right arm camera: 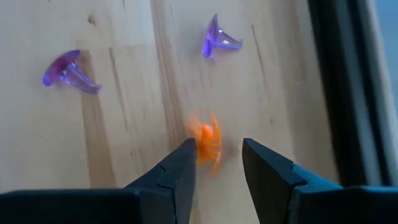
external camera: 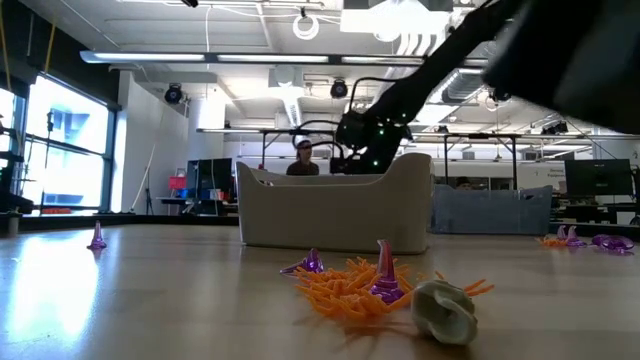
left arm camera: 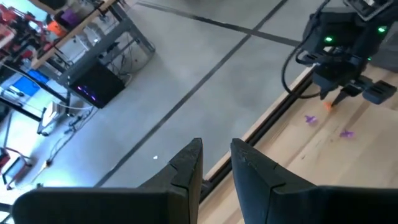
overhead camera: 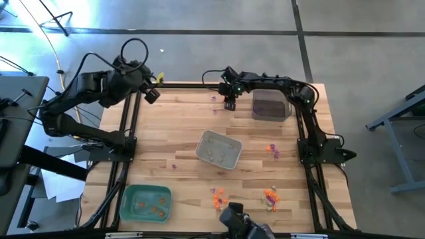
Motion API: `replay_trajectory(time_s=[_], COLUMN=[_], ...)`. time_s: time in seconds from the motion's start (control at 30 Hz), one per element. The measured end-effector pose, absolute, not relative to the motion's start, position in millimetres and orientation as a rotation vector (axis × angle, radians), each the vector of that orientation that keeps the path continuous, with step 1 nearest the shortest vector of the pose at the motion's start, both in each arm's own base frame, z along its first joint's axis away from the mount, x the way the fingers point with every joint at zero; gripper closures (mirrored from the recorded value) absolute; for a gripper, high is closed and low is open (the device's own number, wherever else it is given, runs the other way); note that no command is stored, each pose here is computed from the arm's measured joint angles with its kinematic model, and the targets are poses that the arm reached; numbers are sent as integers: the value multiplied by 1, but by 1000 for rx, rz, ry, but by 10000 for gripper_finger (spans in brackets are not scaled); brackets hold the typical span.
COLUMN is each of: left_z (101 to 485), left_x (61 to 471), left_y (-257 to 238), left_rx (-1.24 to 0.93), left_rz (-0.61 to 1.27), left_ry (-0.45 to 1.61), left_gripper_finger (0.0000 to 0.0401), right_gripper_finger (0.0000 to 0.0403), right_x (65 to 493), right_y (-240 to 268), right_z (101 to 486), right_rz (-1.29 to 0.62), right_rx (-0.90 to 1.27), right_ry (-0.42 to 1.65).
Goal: Sort Halloween decoration
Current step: Put the orange spider toy into the green bin
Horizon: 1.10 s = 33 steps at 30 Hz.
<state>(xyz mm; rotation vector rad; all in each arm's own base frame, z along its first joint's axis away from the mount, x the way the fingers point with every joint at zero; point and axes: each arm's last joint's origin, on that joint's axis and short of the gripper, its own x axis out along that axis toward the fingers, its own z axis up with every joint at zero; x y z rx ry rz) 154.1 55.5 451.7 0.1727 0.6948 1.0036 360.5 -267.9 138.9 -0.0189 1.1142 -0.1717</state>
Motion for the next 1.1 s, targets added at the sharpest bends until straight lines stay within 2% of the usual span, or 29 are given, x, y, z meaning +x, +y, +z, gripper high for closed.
replay_trajectory(time_s=[0.43,0.53,0.73,0.97,1.1], left_z=[448,448,448,446,443], left_x=[160,160,160,157,150], left_y=[64,64,64,63,61], left_rx=[131,132,133,153,148], left_rz=[983,982,981,967,954], left_ry=[724,724,725,769,810], left_gripper_finger=[332,332,332,332,332], right_gripper_finger=[280,306,393,398,397], right_x=[363,362,361,355,350], right_y=[-275,-272,-269,-264,-260], right_z=[131,130,128,141,170], right_rz=[-137,-131,-143,-209,-247], right_rx=[41,56,154,268,291], right_ry=[1118,1137,1152,1170,1127])
